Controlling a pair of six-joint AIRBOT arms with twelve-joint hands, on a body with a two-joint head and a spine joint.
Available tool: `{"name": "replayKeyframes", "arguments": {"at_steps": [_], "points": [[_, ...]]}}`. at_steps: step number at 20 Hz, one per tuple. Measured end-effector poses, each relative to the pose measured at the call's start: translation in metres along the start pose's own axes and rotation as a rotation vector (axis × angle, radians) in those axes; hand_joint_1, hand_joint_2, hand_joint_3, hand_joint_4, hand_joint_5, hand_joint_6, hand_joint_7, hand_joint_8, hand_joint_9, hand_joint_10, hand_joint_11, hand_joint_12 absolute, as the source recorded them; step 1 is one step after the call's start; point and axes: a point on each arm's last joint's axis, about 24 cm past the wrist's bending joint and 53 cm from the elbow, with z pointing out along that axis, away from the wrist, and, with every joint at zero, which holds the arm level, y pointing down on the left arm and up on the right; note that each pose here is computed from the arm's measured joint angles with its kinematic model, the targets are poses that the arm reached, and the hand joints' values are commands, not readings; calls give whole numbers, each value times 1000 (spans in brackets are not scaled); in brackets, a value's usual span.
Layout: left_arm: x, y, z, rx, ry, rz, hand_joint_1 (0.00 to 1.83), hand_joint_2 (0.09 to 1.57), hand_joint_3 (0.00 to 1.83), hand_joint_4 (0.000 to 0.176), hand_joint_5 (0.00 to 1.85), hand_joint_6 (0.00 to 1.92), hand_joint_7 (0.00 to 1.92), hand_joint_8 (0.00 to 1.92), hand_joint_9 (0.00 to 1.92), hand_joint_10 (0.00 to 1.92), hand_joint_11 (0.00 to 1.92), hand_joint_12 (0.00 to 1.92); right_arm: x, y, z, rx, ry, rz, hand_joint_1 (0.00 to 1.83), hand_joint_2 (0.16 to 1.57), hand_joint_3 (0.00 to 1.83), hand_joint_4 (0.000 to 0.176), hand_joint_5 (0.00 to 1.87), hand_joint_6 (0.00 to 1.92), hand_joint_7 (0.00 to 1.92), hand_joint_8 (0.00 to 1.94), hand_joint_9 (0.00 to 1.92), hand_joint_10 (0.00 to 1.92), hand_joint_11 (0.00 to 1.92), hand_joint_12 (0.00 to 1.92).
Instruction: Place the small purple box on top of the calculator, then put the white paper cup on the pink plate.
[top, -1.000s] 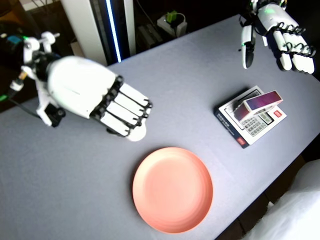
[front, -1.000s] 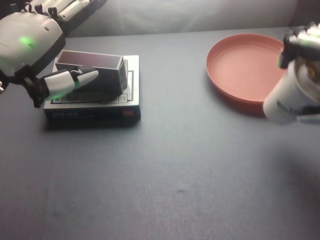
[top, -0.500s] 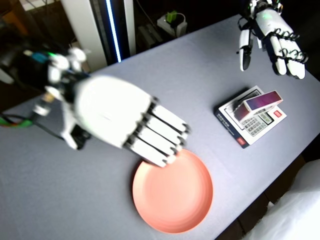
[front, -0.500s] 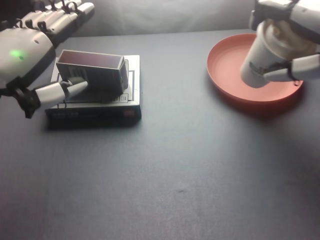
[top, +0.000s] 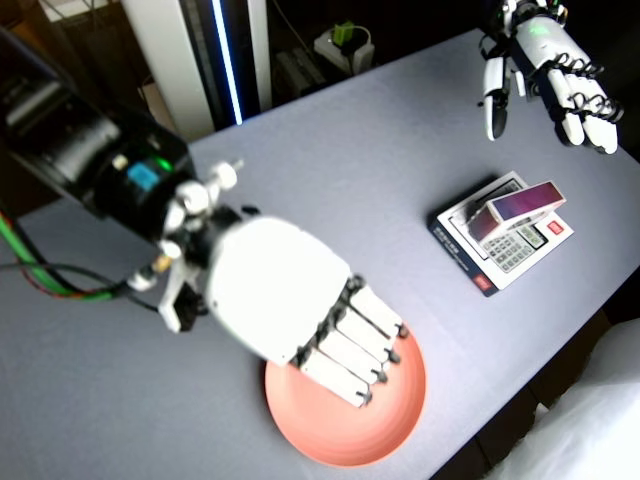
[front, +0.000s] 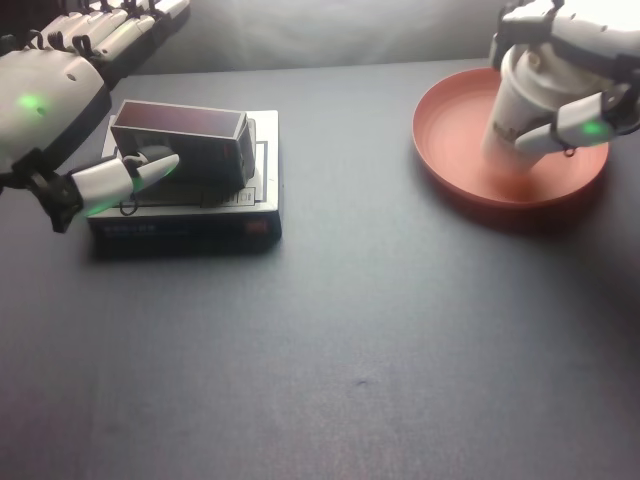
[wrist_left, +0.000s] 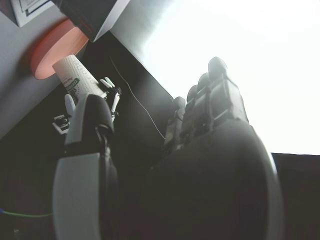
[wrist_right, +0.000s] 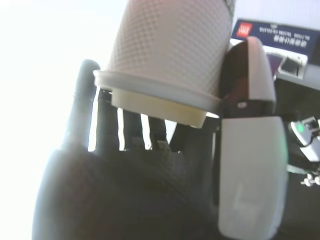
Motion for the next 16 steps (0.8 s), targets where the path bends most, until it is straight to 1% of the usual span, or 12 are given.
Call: {"name": "replayKeyframes", "arguments": {"at_steps": [1,2,3,8,9,10,11,12,13,14,15,16], "points": [[0,0,0,1,1,-1,1004,1212,0,43,61,0,0,0,0,0,0,54,3,-1,3,6,9,3,1155,1201,0,0,200,896,283,852,116,1365,15,1921],[0,0,0,3,1,0,1010,1214,0,19,56,0,0,0,0,0,0,23,7,-4,7,17,20,10,1180,1181,0,0,190,690,279,715,187,1227,29,1837],[0,0,0,3,0,0,1008,1214,0,11,55,0,0,0,0,0,0,18,9,-6,9,22,22,15,1173,1170,0,0,197,651,289,675,184,1208,5,1839],[-1,0,1,7,-6,-11,1005,1215,1,10,55,0,0,0,0,0,0,16,12,-10,14,40,34,25,1170,1167,0,0,199,640,293,662,183,1203,0,1839],[-1,0,1,8,-7,-10,1010,1225,5,15,50,0,0,0,0,0,0,15,12,-10,15,40,36,24,1094,1134,0,0,112,428,220,394,45,1025,0,1720],[-1,0,1,7,-7,-11,1036,1225,4,10,44,0,0,0,0,0,0,2,13,-9,15,40,40,16,894,1046,0,29,22,85,43,78,8,579,0,1584],[-1,0,1,8,-7,-14,1061,1225,2,0,45,1,0,0,0,0,0,0,13,-9,15,40,40,15,839,1022,0,51,4,16,8,15,28,374,0,1553],[-1,0,1,7,-8,-14,1066,1225,2,0,45,1,0,0,0,0,0,0,14,-10,15,42,44,8,826,1012,0,56,0,2,1,2,63,261,0,1545],[-2,0,1,9,-10,-14,1028,1234,6,1,43,0,0,0,0,0,20,9,17,-11,15,45,54,0,768,991,0,55,0,0,0,0,12,51,0,1445],[-2,-1,0,10,-11,-15,1019,1236,6,2,43,0,0,0,0,0,24,11,19,-12,15,51,64,-1,755,986,0,54,0,0,0,0,2,9,0,1397],[-2,0,0,9,-12,-18,1002,1242,8,0,47,2,0,0,0,0,31,16,20,-13,15,54,69,-4,748,987,0,63,0,0,0,0,0,1,0,1280],[-3,0,0,11,-14,-17,998,1243,8,0,47,2,0,0,0,0,33,18,20,-13,15,54,68,-7,749,984,0,65,0,0,0,0,0,0,0,1209]]}}
